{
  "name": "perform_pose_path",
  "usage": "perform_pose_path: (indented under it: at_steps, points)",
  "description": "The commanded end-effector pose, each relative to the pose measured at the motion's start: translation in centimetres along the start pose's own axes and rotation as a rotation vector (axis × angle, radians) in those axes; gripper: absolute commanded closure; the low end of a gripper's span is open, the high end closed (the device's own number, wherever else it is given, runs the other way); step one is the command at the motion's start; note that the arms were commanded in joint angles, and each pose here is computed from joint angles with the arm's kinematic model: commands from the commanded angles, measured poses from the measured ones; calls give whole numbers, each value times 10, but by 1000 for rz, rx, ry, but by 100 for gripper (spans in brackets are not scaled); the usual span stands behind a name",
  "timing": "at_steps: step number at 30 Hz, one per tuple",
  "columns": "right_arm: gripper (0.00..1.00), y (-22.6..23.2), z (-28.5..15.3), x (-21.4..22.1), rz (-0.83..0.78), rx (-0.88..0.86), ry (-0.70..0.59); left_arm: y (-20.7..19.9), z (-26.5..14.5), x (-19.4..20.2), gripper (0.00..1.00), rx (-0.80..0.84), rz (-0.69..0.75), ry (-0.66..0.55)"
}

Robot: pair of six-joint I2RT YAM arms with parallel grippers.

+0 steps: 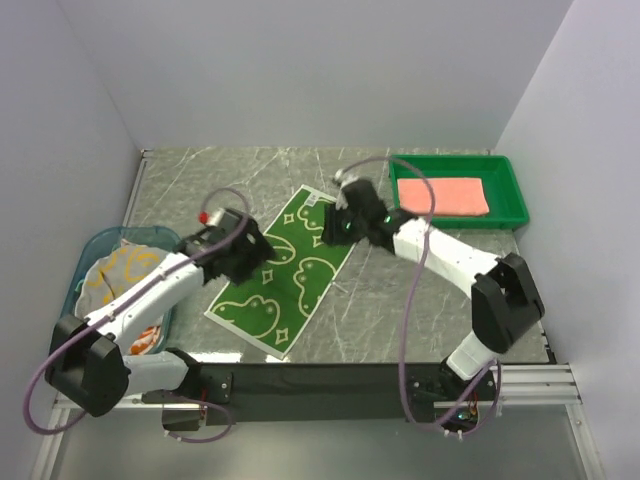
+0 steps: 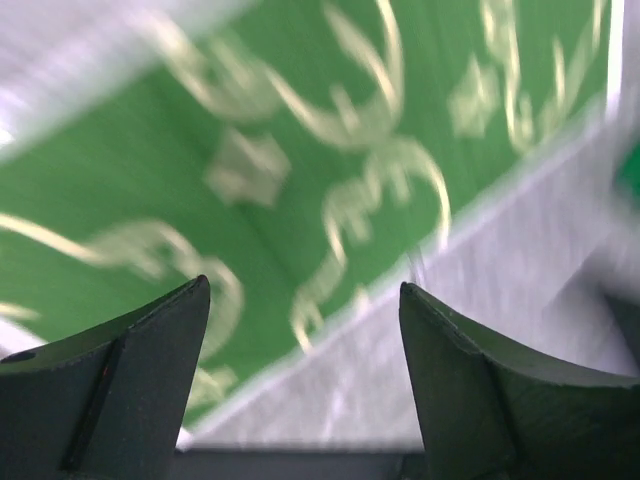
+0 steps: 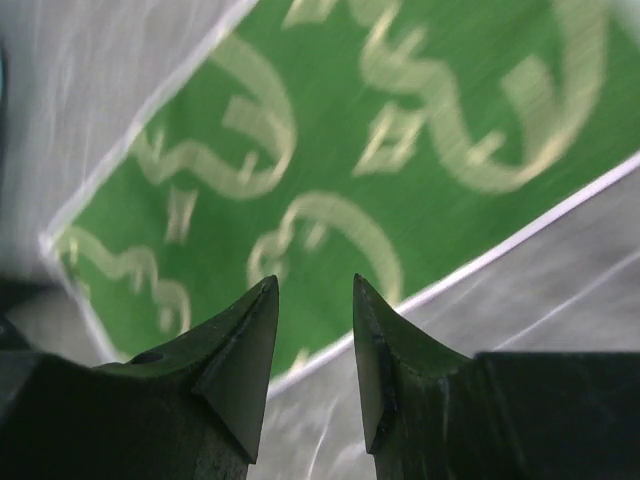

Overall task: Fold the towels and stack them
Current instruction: Flatten out the crumpled towel

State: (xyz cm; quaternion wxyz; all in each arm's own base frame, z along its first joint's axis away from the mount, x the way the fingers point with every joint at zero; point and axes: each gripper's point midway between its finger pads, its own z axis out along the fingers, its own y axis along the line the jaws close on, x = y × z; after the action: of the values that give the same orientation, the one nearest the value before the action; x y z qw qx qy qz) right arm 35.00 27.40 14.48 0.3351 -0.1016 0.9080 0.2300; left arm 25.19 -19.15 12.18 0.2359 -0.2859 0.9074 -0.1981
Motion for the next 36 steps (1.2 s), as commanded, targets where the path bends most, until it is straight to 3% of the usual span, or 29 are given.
perform_pose_path:
  at_steps: [1,3,8,11,15,21,28,32,36]
  points:
    - [57,47,-6,59,-86,-99,67,35,-21,-70,18,-130,52,-163]
    - [57,69,-9,85,-148,-139,104,48,-32,-108,13,-185,66,-253]
    - [57,130,-10,153,-420,-196,226,79,-48,-163,5,-304,82,-405]
    - [57,154,-8,187,-547,-240,312,97,-46,-172,1,-345,81,-445]
    - [57,163,-6,218,-650,-278,403,96,-27,-158,3,-251,115,-406]
    - [57,131,-1,265,-769,-234,593,100,-23,-160,4,-267,132,-398]
    - [57,77,-22,291,-805,-132,720,102,-24,-161,4,-269,136,-400]
    - [58,41,-36,297,-738,-36,769,99,-23,-159,4,-251,142,-388]
    - [58,42,-56,298,-673,-62,815,95,-22,-157,4,-223,150,-377]
